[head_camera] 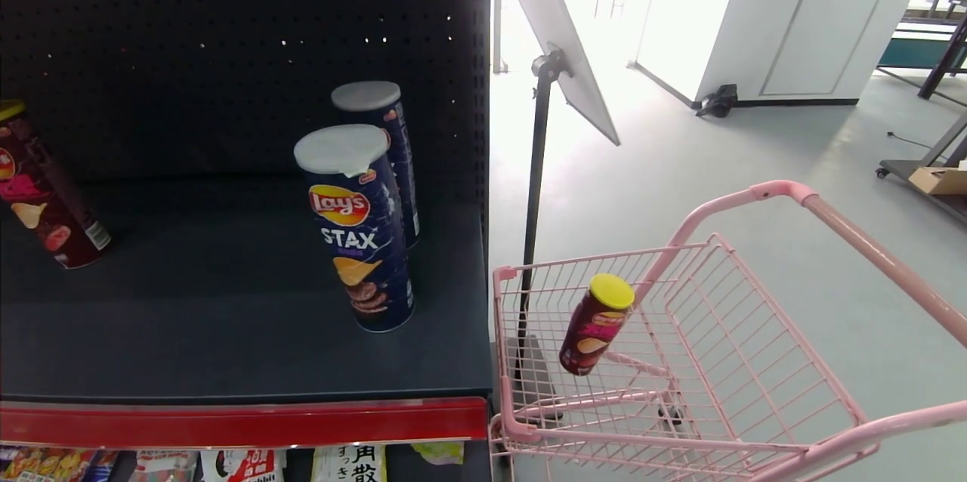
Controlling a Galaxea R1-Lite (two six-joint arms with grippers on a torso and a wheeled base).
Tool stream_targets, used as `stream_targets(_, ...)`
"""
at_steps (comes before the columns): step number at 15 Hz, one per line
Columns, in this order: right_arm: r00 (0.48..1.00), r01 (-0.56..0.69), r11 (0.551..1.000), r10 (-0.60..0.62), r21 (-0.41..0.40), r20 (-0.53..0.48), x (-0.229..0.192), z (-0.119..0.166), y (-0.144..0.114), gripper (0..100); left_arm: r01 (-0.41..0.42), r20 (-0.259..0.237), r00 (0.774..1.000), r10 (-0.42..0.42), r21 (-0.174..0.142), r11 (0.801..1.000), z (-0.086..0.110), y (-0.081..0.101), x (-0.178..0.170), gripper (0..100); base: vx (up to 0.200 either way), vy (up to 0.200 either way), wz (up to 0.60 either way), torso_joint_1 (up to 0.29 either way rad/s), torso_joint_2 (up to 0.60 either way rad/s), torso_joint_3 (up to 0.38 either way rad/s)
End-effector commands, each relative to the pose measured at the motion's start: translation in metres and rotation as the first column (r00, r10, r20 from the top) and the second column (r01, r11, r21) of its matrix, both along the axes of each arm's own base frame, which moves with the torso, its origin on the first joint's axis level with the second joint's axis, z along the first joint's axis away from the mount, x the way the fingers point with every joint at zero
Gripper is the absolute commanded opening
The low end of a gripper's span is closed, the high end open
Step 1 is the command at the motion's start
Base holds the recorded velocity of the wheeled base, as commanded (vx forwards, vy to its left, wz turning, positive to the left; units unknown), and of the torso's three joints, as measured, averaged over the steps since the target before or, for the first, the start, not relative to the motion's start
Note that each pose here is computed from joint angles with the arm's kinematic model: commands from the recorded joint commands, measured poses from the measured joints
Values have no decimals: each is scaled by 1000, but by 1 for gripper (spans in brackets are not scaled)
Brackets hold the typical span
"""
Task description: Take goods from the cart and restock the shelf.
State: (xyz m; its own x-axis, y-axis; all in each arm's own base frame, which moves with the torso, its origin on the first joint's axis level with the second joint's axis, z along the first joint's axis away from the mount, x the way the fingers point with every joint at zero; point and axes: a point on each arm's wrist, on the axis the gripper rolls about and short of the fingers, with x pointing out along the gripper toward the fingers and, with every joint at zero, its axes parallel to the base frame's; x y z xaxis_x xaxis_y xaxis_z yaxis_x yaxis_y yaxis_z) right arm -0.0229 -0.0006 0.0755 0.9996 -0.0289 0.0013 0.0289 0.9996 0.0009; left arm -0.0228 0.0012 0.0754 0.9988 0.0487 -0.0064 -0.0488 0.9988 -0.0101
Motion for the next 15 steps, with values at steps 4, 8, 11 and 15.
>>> stream_targets(4, 1000, -1, 1000, 1, -1, -1, 0, 0, 0, 100, 0, -1, 1000, 0, 0, 1000, 0, 0, 0, 100, 0, 0, 0, -160, 388, 217)
stream_targets(8, 1000, -1, 1000, 1, -1, -1, 0, 0, 0, 100, 0, -1, 1000, 0, 0, 1000, 0, 0, 0, 100, 0, 0, 0, -210, 509, 300)
stream_targets(11, 1000, -1, 1000, 1, -1, -1, 0, 0, 0, 100, 0, -1, 1000, 0, 0, 1000, 0, 0, 0, 100, 0, 0, 0, -206, 533, 325)
stream_targets(15, 1000, -3, 1000, 3, 1, -1, 0, 0, 0, 100, 0, -1, 1000, 0, 0, 1000, 0, 0, 0, 100, 0, 0, 0, -182, 483, 306)
